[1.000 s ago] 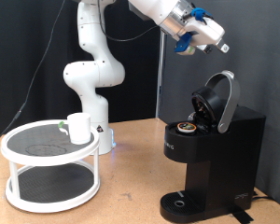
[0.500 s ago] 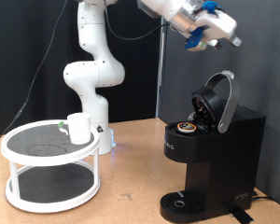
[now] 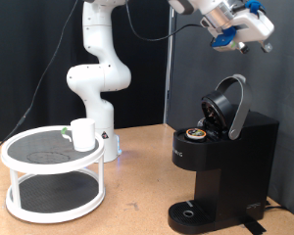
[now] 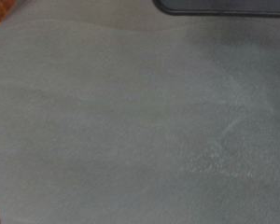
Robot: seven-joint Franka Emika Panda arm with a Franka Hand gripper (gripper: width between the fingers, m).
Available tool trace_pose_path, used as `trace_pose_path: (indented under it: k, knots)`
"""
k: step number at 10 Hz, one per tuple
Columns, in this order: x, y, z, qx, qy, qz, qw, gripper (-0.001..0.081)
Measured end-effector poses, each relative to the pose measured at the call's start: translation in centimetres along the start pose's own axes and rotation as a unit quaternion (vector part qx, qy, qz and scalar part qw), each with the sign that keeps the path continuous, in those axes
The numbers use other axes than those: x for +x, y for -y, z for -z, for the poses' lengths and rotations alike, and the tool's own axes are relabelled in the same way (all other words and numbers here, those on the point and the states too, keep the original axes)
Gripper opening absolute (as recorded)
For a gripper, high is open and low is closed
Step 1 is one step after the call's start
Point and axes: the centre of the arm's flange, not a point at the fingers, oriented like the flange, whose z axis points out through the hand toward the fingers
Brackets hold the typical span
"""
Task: Make a cup of coffee with the keurig machine
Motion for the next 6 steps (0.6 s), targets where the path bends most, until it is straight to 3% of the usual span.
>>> trace_pose_path:
  k: [6]
  knots:
    - [0.7, 0.2, -3.2, 0.012, -0.028, 0.009, 0.9995, 0.0735]
